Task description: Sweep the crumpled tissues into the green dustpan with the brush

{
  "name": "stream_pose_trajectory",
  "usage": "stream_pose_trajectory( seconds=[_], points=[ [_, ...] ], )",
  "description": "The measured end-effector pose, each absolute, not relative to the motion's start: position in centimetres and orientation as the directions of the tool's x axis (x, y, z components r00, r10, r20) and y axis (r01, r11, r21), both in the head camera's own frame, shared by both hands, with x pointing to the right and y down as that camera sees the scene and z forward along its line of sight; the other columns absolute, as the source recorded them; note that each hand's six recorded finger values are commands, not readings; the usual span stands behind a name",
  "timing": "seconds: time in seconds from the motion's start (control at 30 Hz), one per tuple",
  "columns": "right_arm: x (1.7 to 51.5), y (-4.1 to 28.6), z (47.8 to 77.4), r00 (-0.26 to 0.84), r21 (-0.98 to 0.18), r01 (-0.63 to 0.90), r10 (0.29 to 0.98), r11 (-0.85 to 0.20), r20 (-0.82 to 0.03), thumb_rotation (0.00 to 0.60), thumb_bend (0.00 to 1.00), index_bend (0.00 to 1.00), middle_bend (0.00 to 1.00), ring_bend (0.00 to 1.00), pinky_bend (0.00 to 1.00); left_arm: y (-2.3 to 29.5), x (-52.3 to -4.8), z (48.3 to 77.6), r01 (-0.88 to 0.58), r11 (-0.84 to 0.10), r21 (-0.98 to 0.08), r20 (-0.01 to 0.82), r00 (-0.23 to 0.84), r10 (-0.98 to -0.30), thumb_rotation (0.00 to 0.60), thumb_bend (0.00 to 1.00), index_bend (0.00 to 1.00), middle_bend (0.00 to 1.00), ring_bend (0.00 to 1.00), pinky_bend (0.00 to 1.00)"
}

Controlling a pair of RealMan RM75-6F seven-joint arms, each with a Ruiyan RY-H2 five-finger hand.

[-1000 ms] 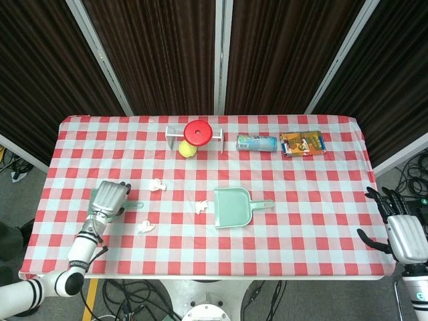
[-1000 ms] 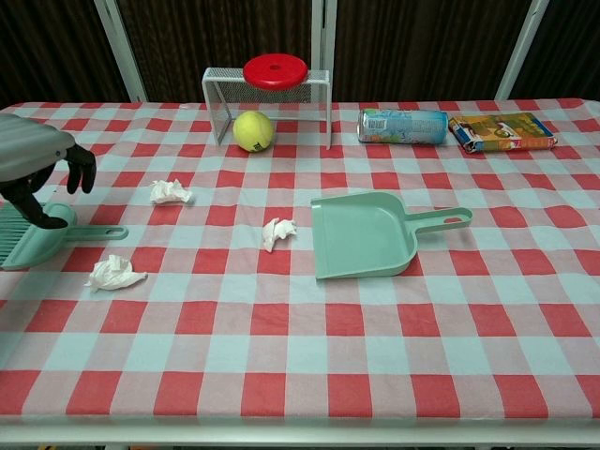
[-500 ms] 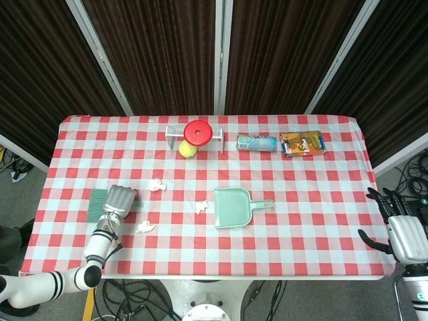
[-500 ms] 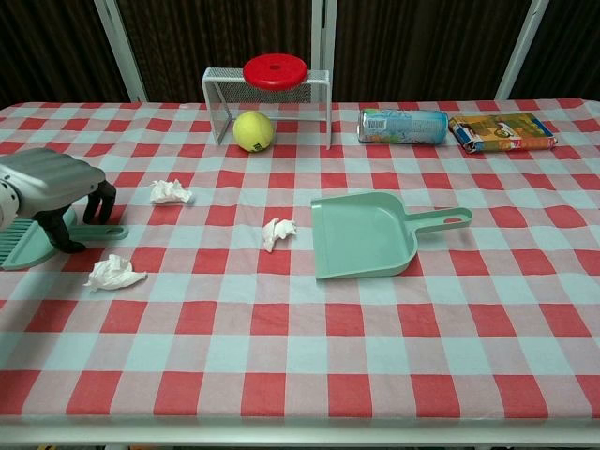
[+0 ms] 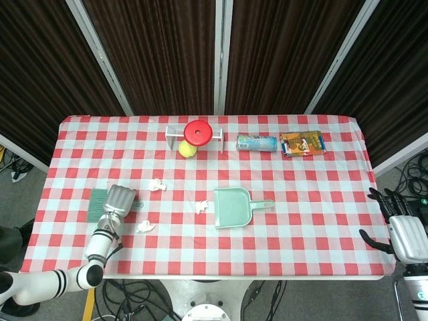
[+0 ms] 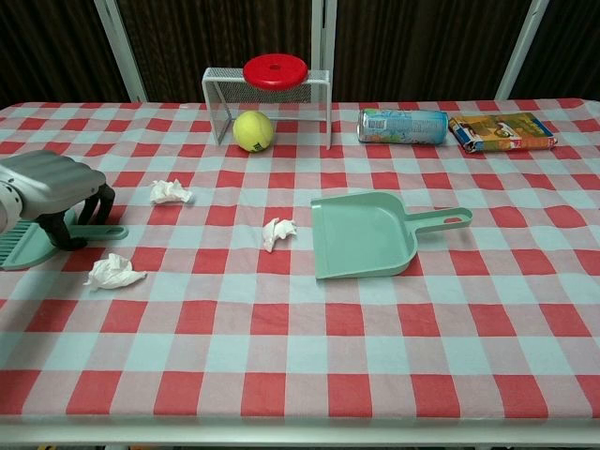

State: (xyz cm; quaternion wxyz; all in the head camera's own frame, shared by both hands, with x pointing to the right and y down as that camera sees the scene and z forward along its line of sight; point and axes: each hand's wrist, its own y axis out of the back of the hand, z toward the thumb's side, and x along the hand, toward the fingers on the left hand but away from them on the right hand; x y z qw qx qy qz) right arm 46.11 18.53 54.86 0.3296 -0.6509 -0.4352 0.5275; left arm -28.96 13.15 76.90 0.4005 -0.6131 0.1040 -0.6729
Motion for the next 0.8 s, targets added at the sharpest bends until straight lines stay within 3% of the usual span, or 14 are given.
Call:
stream_pose_trajectory(
  seconds=[0.37,0.57,0.8],
  points=[
    [45.8,18.4,55.2,0.069,-0.885,0.196,0.906,-0.423,-0.418,0.6,0.19,0.06,0.2,0.0,0.0,12.3,-29.3,76.1,0.382,-0.636,-0.671,0.716,0.111,-0.689,0.6,0.42,0.54,0.56,0.63,0.92],
    [44.6,17.4,56.1,0.085,-0.884,0.144,0.895,-0.445,-0.437,0.6,0.26,0.16,0.25,0.03,0.0,11.3,-30.2,74.4,0.3,-0.598,-0.743,0.659,0.173,-0.732,0.6,0.44,0.54,0.56,0.63,0.92],
    [39.6,15.0,59.7,0.185,-0.852,0.088,0.849,-0.516,-0.495,0.6,0.15,0.27,0.33,0.09,0.0,10.6,-32.6,71.3,0.155,-0.538,-0.829,0.559,0.257,-0.788,0.6,0.44,0.54,0.56,0.63,0.92]
  ],
)
